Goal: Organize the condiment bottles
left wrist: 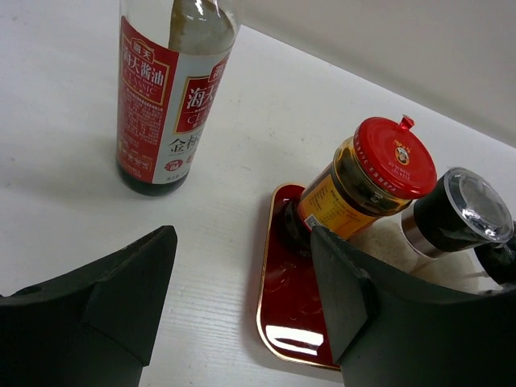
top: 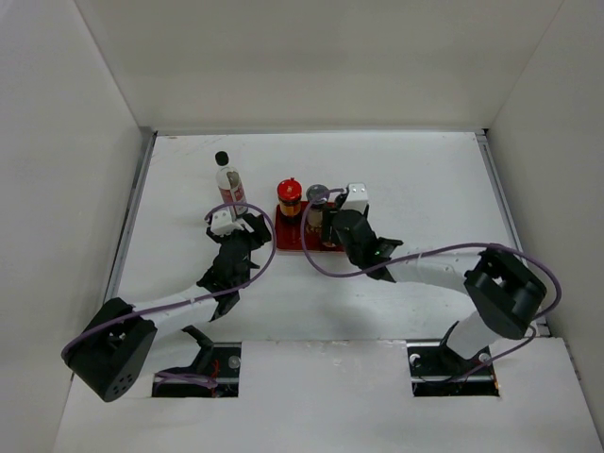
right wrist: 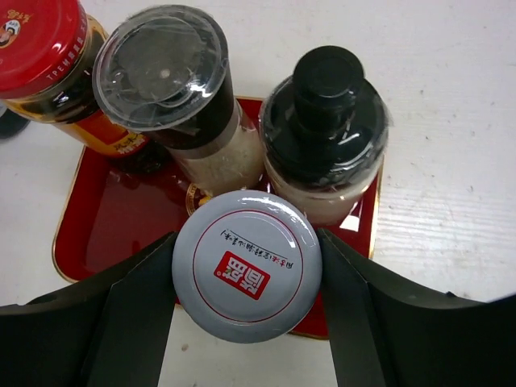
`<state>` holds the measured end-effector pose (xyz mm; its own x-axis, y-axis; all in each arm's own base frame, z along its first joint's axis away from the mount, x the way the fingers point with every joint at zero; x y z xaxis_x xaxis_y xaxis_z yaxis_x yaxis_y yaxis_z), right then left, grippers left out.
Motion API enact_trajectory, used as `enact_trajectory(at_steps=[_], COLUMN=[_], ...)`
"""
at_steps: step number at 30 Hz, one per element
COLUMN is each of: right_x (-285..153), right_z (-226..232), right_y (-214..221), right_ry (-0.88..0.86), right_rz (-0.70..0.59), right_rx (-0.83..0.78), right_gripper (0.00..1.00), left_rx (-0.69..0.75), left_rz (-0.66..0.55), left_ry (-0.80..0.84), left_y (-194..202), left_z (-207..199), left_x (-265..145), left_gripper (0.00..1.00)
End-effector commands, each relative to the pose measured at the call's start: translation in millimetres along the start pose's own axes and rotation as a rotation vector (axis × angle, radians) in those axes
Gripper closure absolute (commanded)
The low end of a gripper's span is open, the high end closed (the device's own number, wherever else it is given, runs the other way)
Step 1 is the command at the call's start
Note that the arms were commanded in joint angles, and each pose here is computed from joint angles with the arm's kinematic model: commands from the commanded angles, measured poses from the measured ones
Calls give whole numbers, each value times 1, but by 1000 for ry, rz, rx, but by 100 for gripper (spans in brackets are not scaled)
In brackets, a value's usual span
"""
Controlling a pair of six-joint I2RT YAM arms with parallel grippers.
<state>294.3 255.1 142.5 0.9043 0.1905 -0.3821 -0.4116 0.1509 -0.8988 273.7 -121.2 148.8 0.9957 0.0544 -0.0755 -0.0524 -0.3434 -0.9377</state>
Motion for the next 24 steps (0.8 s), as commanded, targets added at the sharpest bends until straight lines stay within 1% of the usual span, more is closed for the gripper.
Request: enact_trajectory(at_steps=[1,3,8,11,15,19,22,23,24], right_x=[8,13,14,6,-13,-43,-64,-70,-77], right_z=[30,28,29,32,34,26,15,13,12], right_y=[-50,-44,-32,-35,-53,-74,-82,-81,-79], right_ry=[-75,-61,-51,-67,-114,-162,-184,-197,-213], right_rz=[-179,-180,-168,-177,-202,-257,-293,-298,-301], right_rx=[106,81,24,15,22,56,102,121,142], right_gripper=[49,45,27,13,0,0,1,15,40], left_rx=[-47,-51,-40,-40,-19,-28,-9,-2,2], left_rz=[-44,-46,-42,-51,-60,-101,-104,-101,-101], left_ry=[25,34,22,18,6,-45,-58,-71,-81], left_y=[-14,-15,-13,-16,-22,-43,-62,-68,-76], left_z=[-8,-10,-9,-9,-7,-5,-9,-9,-10], left_x=[3,1,5,4,6,5,2,3,4], left_gripper=[34,34,34,34,34,33,33,32,31])
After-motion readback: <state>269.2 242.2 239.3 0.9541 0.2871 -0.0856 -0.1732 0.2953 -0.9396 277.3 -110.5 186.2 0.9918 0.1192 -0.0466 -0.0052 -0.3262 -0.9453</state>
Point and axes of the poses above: each gripper's point midway between its finger pads, its own x axis out along the fingers, its own z axis along the line the jaws close on, y = z × x, the point moved 5 cm from there along -x, back along the fingers, and after that the axes turned 4 degrees about x, right-handed, at the moved point
